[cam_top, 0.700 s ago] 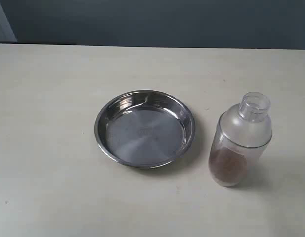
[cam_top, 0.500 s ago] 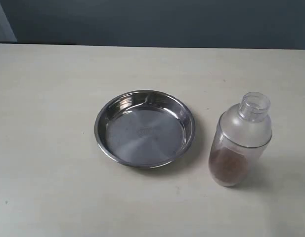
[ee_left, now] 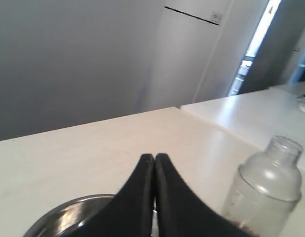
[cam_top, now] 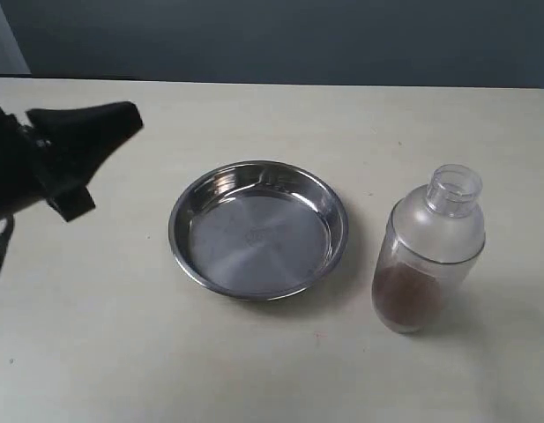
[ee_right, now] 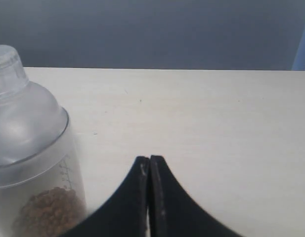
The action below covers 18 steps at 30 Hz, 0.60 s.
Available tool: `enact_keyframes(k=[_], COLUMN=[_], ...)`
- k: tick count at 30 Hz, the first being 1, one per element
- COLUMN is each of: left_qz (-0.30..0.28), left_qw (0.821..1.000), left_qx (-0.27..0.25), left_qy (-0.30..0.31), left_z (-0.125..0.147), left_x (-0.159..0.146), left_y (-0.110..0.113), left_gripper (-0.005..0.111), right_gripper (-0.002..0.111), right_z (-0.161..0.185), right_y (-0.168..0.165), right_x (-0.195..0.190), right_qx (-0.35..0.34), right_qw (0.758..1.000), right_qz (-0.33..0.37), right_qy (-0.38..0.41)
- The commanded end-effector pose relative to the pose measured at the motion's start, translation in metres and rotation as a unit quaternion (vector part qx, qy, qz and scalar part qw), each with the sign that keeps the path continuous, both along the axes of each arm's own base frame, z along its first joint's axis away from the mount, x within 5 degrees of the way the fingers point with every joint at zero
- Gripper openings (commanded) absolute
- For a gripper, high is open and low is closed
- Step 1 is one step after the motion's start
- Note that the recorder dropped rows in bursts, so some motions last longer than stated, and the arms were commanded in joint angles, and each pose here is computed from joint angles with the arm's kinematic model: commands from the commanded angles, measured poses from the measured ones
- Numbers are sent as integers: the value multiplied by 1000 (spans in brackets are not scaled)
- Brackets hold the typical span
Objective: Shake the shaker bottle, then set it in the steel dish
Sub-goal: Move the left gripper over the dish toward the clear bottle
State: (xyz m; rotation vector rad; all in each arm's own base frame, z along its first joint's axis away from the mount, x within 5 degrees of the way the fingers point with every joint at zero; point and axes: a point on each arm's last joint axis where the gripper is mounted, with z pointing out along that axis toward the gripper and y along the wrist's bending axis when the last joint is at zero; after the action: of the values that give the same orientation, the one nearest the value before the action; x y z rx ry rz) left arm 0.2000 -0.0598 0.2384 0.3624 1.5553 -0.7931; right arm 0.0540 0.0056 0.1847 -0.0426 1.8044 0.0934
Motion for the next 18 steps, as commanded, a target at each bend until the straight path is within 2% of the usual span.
enact_keyframes(k=[1, 3, 7, 8, 11, 14, 18], left_qz=[-78, -113, -169, -183, -226, -258, -249], left_qw=[995, 991, 984, 981, 968, 956, 958], left_qx=[36, 54, 62, 64, 95, 110, 125], left_qy=[-57, -38, -18, -21, -61, -80, -66], left_z=[-18, -31, -44, -46, -49, -53, -61], left_x=[10, 14, 20, 22, 24, 26, 33], left_y=[-22, -35, -60, -68, -86, -101, -113], left_gripper=[4, 15, 50, 62, 82, 91, 102], right_gripper=[-1, -1, -1, -1, -1, -1, -1], right_z=[1, 1, 1, 1, 1, 1, 1], right_y=[0, 0, 0, 0, 0, 0, 0], right_x=[0, 0, 0, 0, 0, 0, 0], right_qx=[0, 0, 0, 0, 0, 0, 0], right_qw=[1000, 1000, 1000, 1000, 1000, 1000, 1000], right_qz=[1, 1, 1, 1, 1, 1, 1], right_qy=[-8, -8, -8, -8, -8, -8, -8])
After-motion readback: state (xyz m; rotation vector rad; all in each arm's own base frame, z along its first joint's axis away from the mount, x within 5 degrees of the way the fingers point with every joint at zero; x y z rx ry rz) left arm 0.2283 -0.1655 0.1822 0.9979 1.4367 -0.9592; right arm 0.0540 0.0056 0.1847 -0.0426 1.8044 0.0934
